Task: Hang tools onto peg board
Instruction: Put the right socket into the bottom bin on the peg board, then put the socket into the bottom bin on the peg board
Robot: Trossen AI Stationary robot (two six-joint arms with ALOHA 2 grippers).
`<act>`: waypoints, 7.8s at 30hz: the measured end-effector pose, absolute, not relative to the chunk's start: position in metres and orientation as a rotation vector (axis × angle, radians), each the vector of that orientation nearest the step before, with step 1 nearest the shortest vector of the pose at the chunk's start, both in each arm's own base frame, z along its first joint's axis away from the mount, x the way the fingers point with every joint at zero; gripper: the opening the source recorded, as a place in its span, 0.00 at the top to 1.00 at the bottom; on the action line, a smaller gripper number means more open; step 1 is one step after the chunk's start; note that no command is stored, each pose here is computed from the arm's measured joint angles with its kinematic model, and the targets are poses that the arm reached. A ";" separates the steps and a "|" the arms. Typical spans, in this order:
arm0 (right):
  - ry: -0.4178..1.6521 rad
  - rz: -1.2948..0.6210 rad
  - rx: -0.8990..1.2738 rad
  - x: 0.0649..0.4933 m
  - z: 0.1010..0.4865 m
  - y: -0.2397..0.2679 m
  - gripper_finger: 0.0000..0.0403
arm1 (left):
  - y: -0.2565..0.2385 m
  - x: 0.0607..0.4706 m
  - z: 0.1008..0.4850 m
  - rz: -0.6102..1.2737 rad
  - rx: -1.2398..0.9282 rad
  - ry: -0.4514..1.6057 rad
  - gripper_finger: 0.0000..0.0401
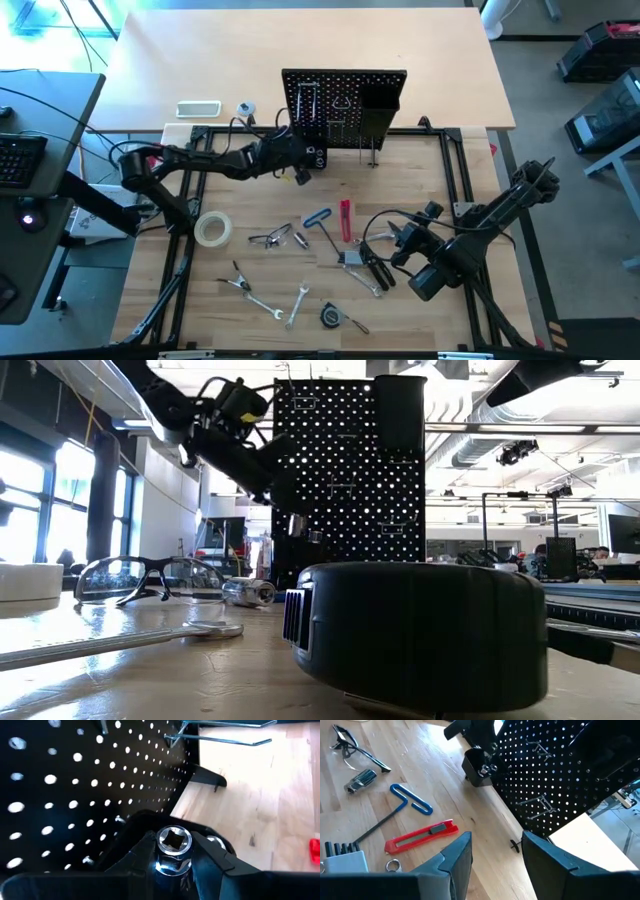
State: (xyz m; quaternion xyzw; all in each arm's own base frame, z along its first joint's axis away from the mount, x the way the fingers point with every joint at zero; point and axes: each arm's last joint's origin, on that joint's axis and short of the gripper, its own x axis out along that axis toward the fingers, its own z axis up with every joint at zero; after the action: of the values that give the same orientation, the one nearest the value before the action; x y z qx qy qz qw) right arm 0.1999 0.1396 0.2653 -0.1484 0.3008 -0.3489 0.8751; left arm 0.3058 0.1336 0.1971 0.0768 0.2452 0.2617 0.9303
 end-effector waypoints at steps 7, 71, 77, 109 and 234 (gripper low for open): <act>0.626 -0.725 -0.308 0.200 0.265 0.140 0.59 | 0.139 0.311 0.185 0.558 0.154 0.502 0.79; 0.594 -0.732 -0.304 0.201 0.266 0.141 0.59 | 0.151 0.300 0.176 0.513 0.049 0.580 0.61; 0.591 -0.733 -0.306 0.201 0.266 0.141 0.59 | 0.145 0.291 0.199 0.508 0.053 0.556 0.61; 0.581 -0.325 -0.054 0.270 0.225 0.130 0.59 | -0.029 0.293 0.172 -0.270 0.364 0.928 0.61; 0.058 -0.203 -0.160 0.295 0.288 0.103 0.59 | -0.013 0.347 0.270 -0.386 0.191 0.062 0.73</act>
State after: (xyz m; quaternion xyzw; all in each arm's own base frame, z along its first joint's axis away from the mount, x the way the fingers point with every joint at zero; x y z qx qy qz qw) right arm 0.2949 0.1025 0.2883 -0.0800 0.0287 -0.1014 0.9912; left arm 0.3471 -0.0125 0.2699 0.0948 0.0309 -0.1914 0.9764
